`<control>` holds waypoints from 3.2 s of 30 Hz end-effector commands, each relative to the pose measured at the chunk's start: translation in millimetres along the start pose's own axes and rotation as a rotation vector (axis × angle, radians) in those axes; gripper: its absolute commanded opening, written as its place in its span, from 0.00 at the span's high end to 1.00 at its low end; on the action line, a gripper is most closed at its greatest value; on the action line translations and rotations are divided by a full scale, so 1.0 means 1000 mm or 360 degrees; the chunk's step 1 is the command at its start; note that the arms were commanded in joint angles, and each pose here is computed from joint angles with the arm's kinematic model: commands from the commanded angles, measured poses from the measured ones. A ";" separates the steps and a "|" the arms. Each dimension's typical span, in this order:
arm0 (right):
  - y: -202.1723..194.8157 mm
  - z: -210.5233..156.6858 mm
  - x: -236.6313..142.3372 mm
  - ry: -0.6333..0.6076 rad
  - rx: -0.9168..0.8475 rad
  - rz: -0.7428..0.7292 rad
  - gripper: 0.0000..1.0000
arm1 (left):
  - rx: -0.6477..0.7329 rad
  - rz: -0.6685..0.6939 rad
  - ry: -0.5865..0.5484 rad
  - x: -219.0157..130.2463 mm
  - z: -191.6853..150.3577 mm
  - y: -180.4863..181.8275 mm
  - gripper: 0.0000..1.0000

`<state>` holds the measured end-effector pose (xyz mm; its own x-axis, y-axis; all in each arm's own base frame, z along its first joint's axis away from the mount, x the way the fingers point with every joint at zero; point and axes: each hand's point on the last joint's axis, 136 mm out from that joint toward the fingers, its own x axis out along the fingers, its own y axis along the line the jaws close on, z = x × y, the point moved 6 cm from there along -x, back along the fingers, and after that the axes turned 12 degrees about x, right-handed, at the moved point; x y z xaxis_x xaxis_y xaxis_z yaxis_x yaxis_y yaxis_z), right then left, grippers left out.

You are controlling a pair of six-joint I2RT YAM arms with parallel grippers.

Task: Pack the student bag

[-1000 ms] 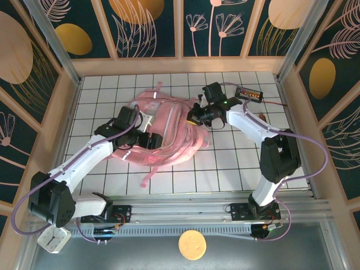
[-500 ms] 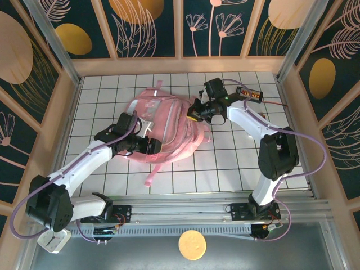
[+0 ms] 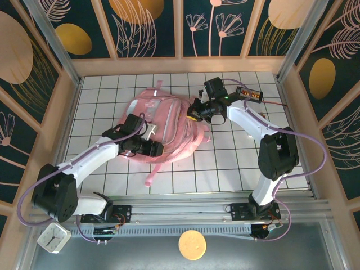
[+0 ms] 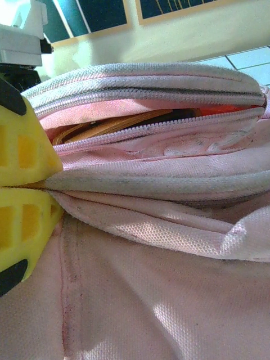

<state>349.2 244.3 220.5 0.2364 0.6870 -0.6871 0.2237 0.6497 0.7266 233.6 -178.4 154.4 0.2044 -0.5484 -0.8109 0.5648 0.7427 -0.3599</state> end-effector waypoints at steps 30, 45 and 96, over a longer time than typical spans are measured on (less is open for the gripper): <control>0.052 0.000 -0.023 -0.0054 -0.0103 0.0319 1.00 | 0.0164 0.0078 0.0192 0.017 -0.002 0.000 0.87; 0.030 -0.017 -0.018 -0.0078 -0.0038 0.0327 1.00 | 0.0016 -0.0244 0.0070 0.004 -0.006 -0.027 1.00; -0.008 -0.101 -0.015 -0.0185 -0.0577 -0.0235 0.39 | -0.1365 -0.0371 -0.0664 -0.041 -0.030 0.000 0.45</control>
<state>254.5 259.1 223.7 0.3265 0.5672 -0.7561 -0.0482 0.8089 0.5860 193.1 -147.7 171.4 0.4683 -0.6838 -0.5595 0.0171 0.6401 -0.7681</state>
